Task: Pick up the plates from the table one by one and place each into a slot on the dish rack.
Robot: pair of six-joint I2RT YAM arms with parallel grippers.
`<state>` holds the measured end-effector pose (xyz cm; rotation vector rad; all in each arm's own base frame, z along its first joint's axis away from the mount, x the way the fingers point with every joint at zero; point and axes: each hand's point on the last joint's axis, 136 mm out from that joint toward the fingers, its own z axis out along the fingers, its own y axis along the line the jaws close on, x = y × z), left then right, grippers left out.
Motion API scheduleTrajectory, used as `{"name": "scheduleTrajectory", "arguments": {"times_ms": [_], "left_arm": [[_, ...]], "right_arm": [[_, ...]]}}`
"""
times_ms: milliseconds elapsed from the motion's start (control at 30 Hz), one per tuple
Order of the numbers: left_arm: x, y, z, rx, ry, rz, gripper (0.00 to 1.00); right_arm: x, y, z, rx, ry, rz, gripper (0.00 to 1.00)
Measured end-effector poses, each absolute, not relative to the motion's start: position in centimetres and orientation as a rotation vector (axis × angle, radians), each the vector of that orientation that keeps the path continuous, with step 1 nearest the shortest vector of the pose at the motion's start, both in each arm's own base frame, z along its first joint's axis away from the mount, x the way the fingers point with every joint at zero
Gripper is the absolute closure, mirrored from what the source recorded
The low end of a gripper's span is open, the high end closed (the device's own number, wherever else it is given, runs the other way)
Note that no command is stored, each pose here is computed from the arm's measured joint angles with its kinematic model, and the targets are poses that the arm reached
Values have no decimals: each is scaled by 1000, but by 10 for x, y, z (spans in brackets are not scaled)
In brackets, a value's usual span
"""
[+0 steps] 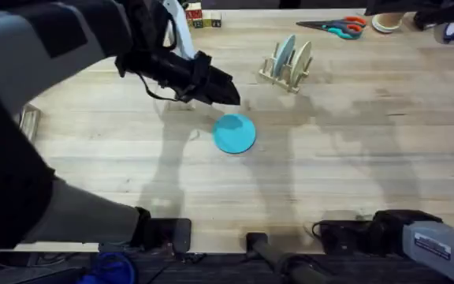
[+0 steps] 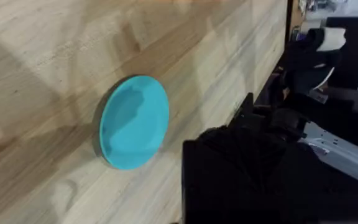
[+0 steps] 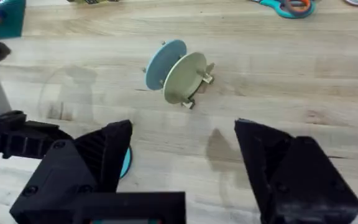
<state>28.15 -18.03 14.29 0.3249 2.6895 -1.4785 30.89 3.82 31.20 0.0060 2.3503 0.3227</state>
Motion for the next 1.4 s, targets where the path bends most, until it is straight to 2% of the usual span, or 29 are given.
{"name": "scheduleTrajectory", "arguments": {"times_ms": [600,933,1400], "left_arm": [[278,-192,128,359,2734,-1484,958],[260,-188,91,267,2798,-1484,957],[252,-186,72,241,2800,-1484,957]], "right_arm": [[309,38,312,6,2350,323,8],[309,38,312,6,2350,323,7],[309,38,312,6,2350,323,7]]}}
